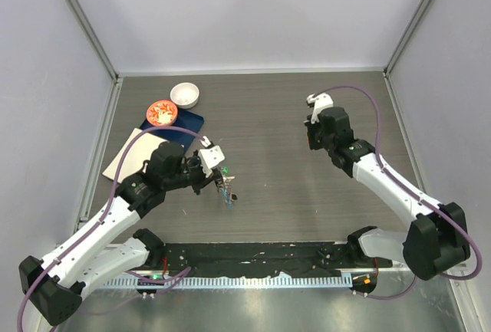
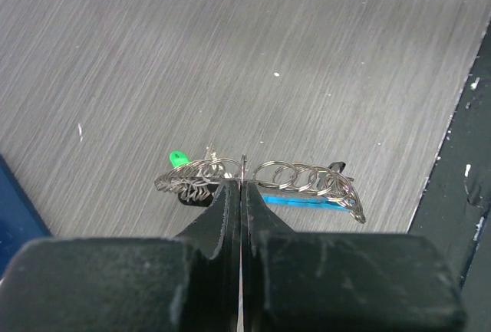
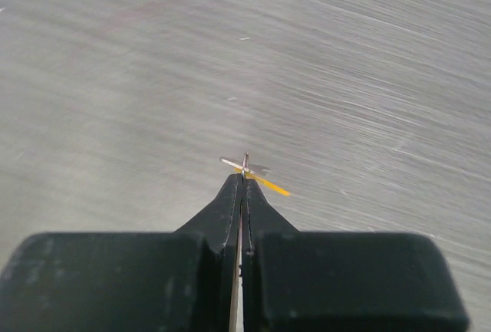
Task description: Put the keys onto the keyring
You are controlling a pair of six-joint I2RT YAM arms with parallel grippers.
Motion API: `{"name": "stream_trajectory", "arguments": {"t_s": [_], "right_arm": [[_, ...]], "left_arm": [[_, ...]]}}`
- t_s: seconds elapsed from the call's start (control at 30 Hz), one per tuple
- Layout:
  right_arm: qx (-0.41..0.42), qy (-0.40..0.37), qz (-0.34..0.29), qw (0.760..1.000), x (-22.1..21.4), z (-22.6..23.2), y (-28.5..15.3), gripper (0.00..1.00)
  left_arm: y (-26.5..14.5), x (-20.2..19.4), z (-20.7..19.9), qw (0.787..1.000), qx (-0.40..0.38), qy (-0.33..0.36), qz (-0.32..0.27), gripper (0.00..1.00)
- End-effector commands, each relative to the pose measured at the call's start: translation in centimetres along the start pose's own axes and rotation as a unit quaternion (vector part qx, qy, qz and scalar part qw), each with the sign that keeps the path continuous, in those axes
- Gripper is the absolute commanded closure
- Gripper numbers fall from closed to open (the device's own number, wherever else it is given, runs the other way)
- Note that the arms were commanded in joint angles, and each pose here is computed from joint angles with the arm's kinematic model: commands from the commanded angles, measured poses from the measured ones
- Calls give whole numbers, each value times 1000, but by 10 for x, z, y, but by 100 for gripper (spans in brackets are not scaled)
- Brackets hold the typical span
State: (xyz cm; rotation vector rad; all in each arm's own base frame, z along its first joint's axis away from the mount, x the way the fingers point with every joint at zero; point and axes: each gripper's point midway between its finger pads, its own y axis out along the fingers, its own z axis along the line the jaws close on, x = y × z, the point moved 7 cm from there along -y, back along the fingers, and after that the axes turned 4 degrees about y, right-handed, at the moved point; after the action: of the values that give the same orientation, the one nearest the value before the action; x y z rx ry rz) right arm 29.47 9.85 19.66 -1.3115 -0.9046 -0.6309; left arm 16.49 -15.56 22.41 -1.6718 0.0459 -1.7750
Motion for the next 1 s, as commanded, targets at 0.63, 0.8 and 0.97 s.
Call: {"name": "stream_trajectory", "arguments": {"t_s": [0.63,0.8,0.97], "right_arm": [[377,-244,-94,888,-22,120,-108,99],[393,-257,-86,879,-26,129,-111,99],[405,-264,-96,870,-25,135,-115,99]], "left_arm": [[34,50,-3,971,-148,180,-54,100],[40,48,-6,966,-161,189,-68,100],[40,45,-16,958,-168,205,-107,100]]}}
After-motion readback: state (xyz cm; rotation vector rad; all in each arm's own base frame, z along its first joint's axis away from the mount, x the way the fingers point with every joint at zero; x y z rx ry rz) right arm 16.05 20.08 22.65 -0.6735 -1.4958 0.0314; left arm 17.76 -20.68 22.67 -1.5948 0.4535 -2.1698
